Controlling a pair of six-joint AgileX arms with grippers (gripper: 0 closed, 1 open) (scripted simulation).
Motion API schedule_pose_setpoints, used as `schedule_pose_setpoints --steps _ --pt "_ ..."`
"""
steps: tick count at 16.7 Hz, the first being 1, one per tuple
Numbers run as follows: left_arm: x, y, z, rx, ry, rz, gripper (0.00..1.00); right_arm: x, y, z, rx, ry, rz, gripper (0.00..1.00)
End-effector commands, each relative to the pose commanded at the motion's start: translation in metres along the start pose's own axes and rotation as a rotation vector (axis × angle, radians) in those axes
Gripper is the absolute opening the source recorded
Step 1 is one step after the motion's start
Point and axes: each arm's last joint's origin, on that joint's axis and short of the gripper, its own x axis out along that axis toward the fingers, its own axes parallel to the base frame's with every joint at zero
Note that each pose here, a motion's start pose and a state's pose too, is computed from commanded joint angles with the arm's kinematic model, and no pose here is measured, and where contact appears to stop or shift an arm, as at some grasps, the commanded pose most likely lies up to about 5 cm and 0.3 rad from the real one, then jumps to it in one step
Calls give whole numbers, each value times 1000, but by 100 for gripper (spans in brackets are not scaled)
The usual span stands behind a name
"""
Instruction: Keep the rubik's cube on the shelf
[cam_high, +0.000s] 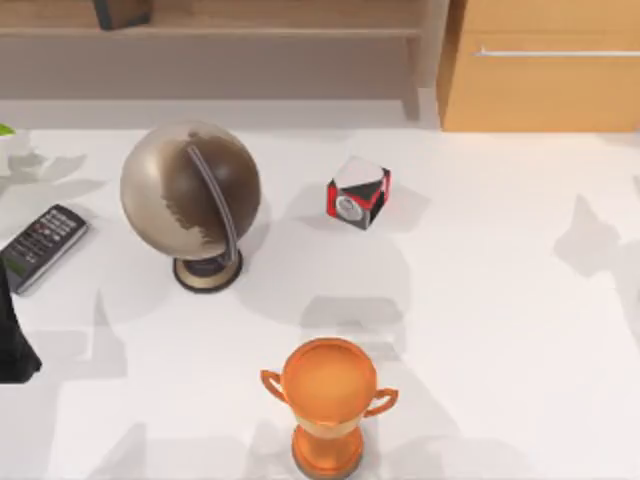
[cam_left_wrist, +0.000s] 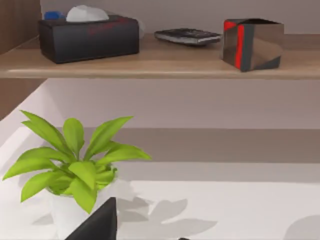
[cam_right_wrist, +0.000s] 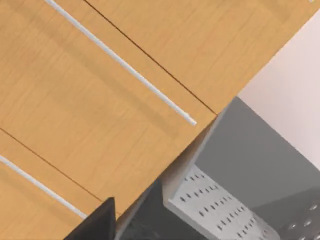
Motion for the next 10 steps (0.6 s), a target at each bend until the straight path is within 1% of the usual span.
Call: schedule_pose_setpoints --steps 2,5,8,10 --pt "0 0 0 0 0 0 100 38 6 0 -155 7 20 100" --pt "0 0 0 0 0 0 100 97 31 -14 -366 23 53 100" --pt "0 0 0 0 0 0 100 143 68 -37 -548 36 73 100" --pt "0 0 0 0 0 0 100 166 93 -53 -648 42 73 100"
